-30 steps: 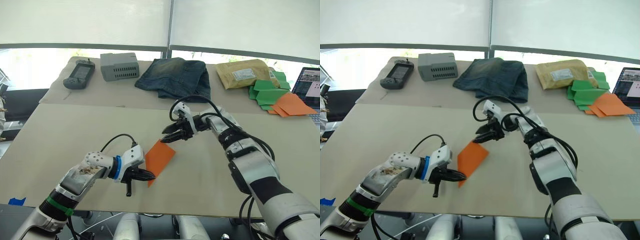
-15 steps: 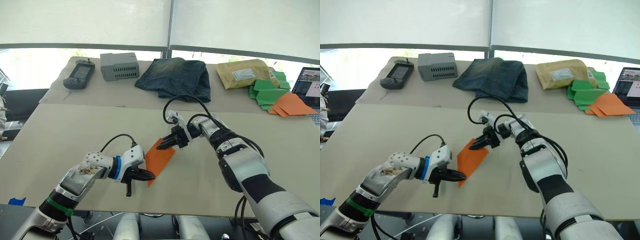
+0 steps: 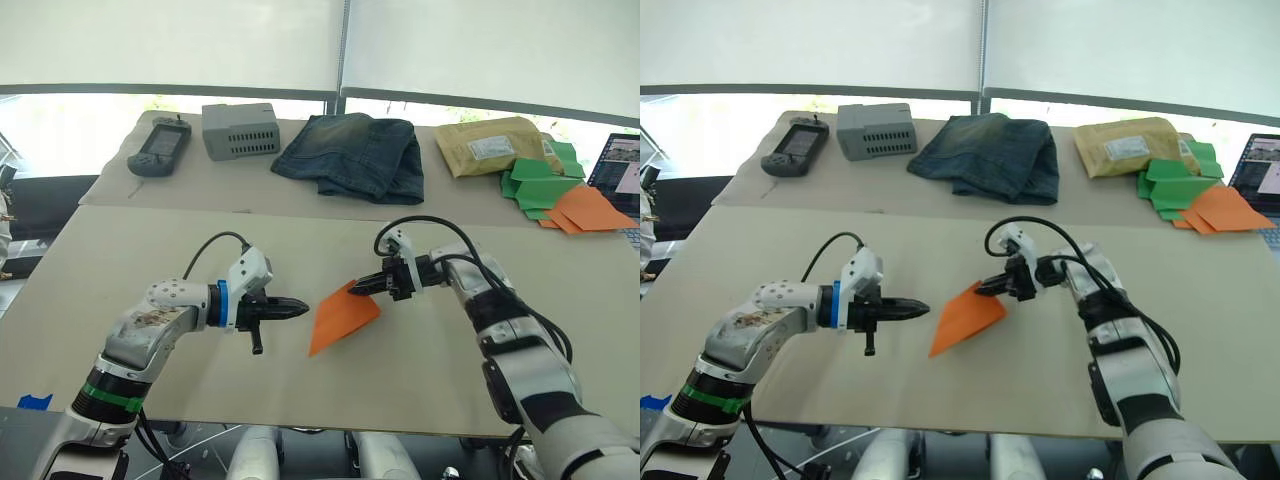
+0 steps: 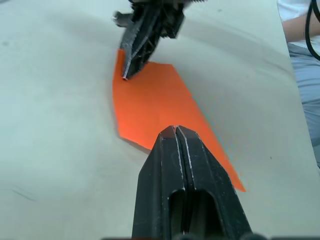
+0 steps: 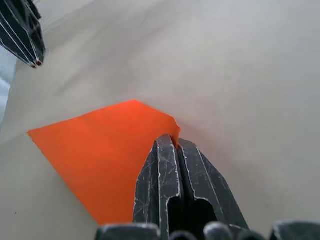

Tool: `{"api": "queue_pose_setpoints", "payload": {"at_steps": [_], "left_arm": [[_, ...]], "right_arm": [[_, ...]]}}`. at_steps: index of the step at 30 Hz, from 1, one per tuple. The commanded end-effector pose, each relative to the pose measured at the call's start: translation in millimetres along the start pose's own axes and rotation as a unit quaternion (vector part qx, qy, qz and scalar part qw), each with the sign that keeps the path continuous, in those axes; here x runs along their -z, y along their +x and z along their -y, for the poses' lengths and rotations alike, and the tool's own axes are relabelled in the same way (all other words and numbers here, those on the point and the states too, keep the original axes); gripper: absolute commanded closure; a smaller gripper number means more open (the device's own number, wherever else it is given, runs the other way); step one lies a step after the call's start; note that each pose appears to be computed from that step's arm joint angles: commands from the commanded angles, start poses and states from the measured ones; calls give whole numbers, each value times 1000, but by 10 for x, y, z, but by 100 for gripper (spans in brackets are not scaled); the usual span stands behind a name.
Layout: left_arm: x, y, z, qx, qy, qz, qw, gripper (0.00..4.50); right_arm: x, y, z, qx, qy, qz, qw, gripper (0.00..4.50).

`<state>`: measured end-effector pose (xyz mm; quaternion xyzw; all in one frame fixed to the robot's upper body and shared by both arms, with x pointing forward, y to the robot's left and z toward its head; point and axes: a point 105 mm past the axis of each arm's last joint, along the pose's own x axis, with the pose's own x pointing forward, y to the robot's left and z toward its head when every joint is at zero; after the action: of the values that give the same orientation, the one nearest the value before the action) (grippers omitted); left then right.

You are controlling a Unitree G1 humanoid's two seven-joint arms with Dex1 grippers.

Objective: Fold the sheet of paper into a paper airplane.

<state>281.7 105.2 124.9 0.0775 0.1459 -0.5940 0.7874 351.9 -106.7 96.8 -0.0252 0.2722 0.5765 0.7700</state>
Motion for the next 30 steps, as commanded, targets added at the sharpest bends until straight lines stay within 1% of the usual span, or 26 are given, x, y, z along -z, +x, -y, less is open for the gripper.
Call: {"api": "queue_pose_setpoints", "payload": {"at_steps": [1,3,7,10,13,21,23,27,30], "left_arm": [[-115,26,-16,-1,24,20,1000,450],[-116,27,-59,-11,25,24,999,450],[-96,20,-99,-14,27,22,999,450],[-58,36,-96,-6,28,11,1000,450],[7,78,-72,7,28,-6,1000,450],[175,231,-44,15,6,-35,999,450],[302,254,-51,8,25,-77,997,450],[402,282,-29,8,11,-99,995,450],[494,296,-85,-14,-3,-108,994,450]], "right_arm": [[-122,-163,-63,59,30,67,996,445],[-85,-218,-83,89,56,89,990,445],[-7,-254,-183,131,78,114,982,445],[13,-229,-255,160,82,123,976,445],[-32,-186,-359,176,83,137,971,445],[22,-145,-429,203,98,143,964,445],[25,-148,-441,204,96,144,963,445],[37,-165,-433,208,89,144,963,445],[20,-167,-462,201,83,148,965,445]]}}
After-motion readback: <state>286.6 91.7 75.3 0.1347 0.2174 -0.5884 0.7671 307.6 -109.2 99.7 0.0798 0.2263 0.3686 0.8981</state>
